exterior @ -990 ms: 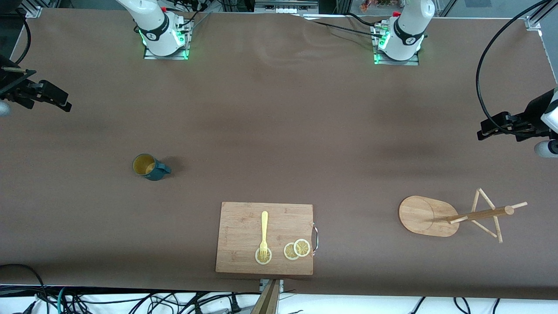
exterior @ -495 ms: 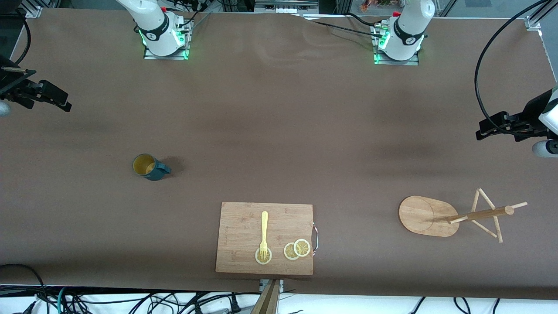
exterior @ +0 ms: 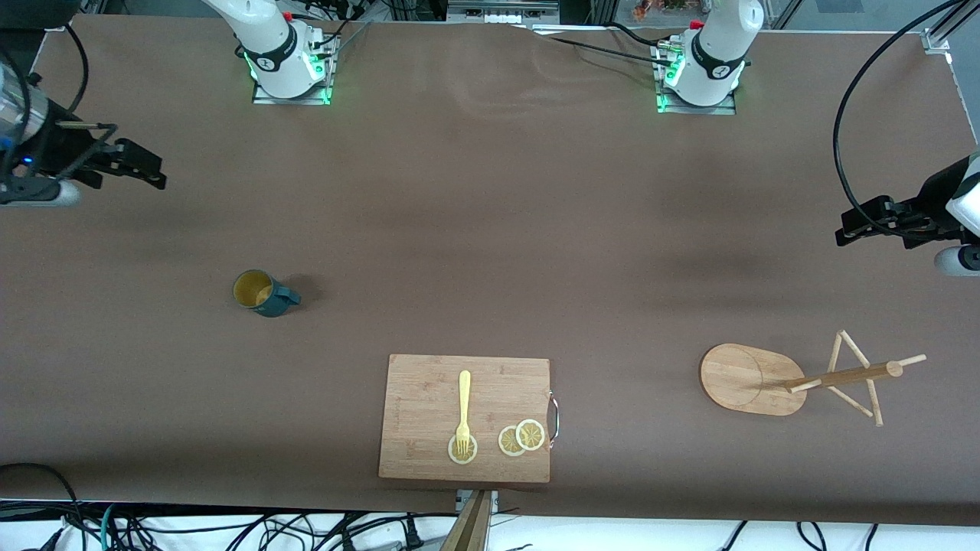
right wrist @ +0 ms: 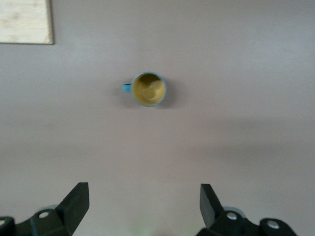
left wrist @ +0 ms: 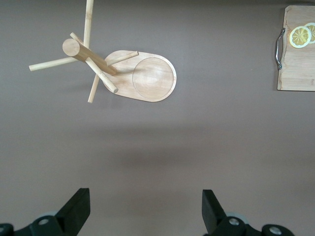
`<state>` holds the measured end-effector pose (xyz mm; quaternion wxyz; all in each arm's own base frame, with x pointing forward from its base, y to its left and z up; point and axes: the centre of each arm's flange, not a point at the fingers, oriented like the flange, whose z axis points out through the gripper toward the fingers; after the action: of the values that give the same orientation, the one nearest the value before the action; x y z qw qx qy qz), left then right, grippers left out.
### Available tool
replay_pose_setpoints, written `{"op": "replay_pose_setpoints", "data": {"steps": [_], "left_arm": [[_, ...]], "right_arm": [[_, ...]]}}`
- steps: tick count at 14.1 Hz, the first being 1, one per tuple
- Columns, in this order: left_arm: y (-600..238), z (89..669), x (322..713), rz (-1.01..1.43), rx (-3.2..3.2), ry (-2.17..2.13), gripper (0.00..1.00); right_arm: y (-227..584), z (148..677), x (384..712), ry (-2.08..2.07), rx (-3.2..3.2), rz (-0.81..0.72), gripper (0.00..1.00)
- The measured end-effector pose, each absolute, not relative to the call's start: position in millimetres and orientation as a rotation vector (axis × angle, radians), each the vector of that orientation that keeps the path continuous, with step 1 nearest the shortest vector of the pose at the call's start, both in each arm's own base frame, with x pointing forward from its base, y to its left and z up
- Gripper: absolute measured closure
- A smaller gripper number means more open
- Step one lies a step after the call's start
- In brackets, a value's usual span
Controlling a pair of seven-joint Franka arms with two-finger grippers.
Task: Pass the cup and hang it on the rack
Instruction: 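Move the right gripper down toward the teal mug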
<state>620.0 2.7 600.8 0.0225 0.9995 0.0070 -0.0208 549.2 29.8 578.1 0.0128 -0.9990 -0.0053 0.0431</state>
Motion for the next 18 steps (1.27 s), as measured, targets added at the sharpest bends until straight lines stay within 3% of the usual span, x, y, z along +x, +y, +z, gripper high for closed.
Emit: {"op": "replay_pose_setpoints", "data": {"steps": [11, 18], "left_arm": [[-3, 599, 621, -0.069, 3.092, 0.008, 0.0], [-2, 599, 621, -0.068, 3.092, 0.012, 0.0]], "right_arm": [[20, 541, 583, 0.001, -3.157, 0.205, 0.0], [15, 438, 616, 0.002, -3.183, 0.065, 0.01]]}}
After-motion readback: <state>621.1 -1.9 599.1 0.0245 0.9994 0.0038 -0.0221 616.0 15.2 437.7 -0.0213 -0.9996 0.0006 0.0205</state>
